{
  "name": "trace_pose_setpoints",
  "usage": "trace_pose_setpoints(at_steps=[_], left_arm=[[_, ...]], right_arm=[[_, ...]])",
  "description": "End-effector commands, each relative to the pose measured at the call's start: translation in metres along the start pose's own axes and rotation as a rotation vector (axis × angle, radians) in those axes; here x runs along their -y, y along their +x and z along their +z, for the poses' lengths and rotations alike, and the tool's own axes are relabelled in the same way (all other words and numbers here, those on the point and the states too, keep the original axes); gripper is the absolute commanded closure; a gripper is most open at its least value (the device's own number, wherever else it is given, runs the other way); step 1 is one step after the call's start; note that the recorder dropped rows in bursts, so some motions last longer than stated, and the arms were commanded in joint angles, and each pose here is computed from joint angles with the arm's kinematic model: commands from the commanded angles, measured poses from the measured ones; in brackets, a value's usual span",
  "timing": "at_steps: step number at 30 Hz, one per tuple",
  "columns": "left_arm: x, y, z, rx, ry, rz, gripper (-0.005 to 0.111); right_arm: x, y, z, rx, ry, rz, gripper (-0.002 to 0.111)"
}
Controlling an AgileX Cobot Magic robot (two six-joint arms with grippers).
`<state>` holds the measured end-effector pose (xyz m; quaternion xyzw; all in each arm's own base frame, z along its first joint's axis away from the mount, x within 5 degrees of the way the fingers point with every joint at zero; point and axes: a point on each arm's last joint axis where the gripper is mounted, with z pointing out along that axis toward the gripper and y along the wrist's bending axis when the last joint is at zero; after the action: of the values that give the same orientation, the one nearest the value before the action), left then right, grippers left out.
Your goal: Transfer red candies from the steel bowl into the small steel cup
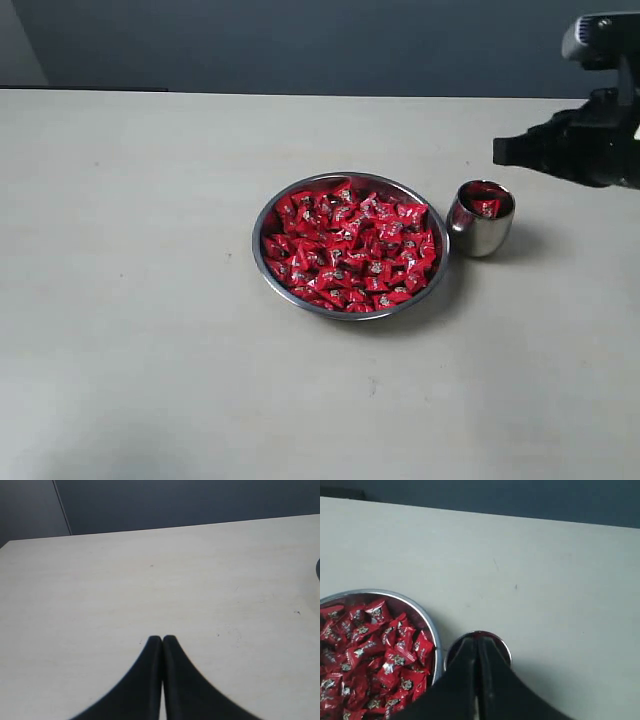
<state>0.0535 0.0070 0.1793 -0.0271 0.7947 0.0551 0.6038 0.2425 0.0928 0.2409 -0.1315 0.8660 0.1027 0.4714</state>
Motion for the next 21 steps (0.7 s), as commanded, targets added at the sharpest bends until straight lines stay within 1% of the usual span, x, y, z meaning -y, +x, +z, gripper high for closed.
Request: trace_pose_setpoints(at_steps=[1, 4, 7, 21], left_arm=[[0.000, -0.003, -0.001, 0.019, 0.006, 0.002, 0.106], [0.000, -0.003, -0.001, 0.019, 0.006, 0.002, 0.106], [0.000, -0.003, -0.001, 0.019, 0.006, 0.002, 0.106], [0.000, -0.003, -0.001, 0.019, 0.006, 0.002, 0.106]], right_arm=[[0.004, 0.022, -0.020, 0.136, 0.023, -0.017, 0.109], [0.005, 0.033, -0.028, 0.176, 0.024, -0.058, 0.109], [0.006, 0.037, -0.033, 0.207, 0.026, -0.064, 0.109], [0.006, 0.039, -0.034, 0.222, 0.026, -0.045, 0.109]])
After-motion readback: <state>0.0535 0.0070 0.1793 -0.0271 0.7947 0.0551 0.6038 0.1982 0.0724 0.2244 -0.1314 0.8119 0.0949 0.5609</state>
